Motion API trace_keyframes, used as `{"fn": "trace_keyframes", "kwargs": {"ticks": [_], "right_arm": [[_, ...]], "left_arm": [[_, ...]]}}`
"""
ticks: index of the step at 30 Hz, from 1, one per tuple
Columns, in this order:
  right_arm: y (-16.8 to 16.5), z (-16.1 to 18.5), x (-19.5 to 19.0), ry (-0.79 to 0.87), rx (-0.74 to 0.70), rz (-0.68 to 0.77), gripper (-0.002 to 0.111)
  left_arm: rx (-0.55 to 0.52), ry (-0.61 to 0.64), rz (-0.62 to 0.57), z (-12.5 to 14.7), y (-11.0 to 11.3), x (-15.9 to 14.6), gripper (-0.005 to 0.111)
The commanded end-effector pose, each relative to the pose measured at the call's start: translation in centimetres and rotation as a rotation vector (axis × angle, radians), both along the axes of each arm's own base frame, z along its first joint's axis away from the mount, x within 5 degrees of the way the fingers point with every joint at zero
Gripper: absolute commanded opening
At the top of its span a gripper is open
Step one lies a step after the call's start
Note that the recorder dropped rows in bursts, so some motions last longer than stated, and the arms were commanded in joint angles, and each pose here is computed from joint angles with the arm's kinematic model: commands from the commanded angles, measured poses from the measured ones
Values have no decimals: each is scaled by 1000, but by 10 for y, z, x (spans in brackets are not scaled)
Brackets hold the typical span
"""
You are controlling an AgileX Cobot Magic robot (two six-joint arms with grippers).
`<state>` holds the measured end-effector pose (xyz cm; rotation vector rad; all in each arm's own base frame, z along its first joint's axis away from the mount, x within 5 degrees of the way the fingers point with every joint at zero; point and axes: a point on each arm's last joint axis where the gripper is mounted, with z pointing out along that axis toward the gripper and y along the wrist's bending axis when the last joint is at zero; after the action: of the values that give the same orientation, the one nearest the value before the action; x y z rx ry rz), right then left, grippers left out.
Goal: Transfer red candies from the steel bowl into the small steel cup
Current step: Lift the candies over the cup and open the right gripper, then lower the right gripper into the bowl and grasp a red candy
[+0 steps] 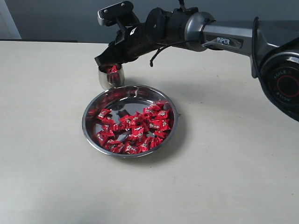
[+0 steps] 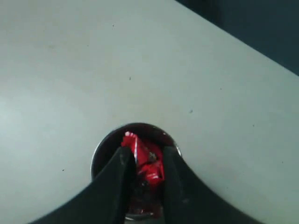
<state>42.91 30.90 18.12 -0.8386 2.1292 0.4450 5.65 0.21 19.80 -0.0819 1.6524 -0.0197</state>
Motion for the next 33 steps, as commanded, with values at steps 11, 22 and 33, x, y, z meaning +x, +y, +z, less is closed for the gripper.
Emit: {"fn": "trace_keyframes", "kwargs": {"ticks": [11, 22, 33], "right_arm": [[-1, -2, 3, -21, -2, -1, 34], [0, -4, 1, 13, 9, 0, 34], [1, -10, -27, 262, -93, 167, 34]], "left_arm": [[-4, -7, 2, 0, 0, 0, 0], [-4, -7, 2, 0, 0, 0, 0], [-4, -7, 2, 0, 0, 0, 0]]}}
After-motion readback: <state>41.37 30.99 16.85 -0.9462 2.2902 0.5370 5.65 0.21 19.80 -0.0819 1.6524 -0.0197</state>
